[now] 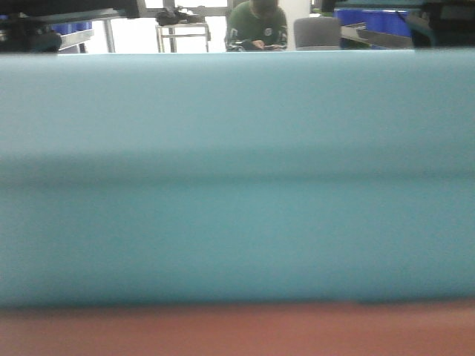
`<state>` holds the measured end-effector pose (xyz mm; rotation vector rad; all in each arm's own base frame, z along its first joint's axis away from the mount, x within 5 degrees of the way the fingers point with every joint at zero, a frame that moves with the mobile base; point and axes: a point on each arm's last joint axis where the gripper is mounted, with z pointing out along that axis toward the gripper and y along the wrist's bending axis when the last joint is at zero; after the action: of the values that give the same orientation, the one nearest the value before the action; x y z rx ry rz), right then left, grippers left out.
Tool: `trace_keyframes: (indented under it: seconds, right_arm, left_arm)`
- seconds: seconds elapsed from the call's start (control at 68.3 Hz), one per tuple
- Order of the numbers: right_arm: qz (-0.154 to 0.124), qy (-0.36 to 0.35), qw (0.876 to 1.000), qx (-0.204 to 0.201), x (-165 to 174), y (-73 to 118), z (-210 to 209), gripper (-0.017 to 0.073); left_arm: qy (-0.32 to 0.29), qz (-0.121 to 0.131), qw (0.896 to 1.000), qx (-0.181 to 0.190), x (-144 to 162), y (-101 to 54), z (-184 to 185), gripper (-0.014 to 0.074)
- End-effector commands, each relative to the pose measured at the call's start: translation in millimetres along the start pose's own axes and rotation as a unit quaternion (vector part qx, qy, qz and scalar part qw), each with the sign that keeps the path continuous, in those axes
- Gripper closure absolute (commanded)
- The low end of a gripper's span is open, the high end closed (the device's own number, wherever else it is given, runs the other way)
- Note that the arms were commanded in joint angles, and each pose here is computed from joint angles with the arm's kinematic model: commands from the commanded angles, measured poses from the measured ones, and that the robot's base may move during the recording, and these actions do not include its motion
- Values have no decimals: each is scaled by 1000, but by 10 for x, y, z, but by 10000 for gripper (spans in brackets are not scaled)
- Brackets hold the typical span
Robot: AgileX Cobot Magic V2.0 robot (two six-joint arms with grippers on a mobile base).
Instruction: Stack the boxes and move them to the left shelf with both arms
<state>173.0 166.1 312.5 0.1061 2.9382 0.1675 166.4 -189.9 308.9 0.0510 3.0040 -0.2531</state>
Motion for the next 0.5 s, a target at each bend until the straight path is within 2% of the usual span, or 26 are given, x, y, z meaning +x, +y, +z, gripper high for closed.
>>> trace_keyframes:
  seconds: [0.0, 0.483]
  right_arm:
    - [-2, -15, 1000, 3, 9, -65, -164, 493]
    - [-2, -15, 1000, 3, 8, -64, -164, 493]
  left_arm:
    - [19, -2, 1000, -8, 98, 56, -180, 605]
    - [19, -2, 1000, -8, 98, 56, -180, 605]
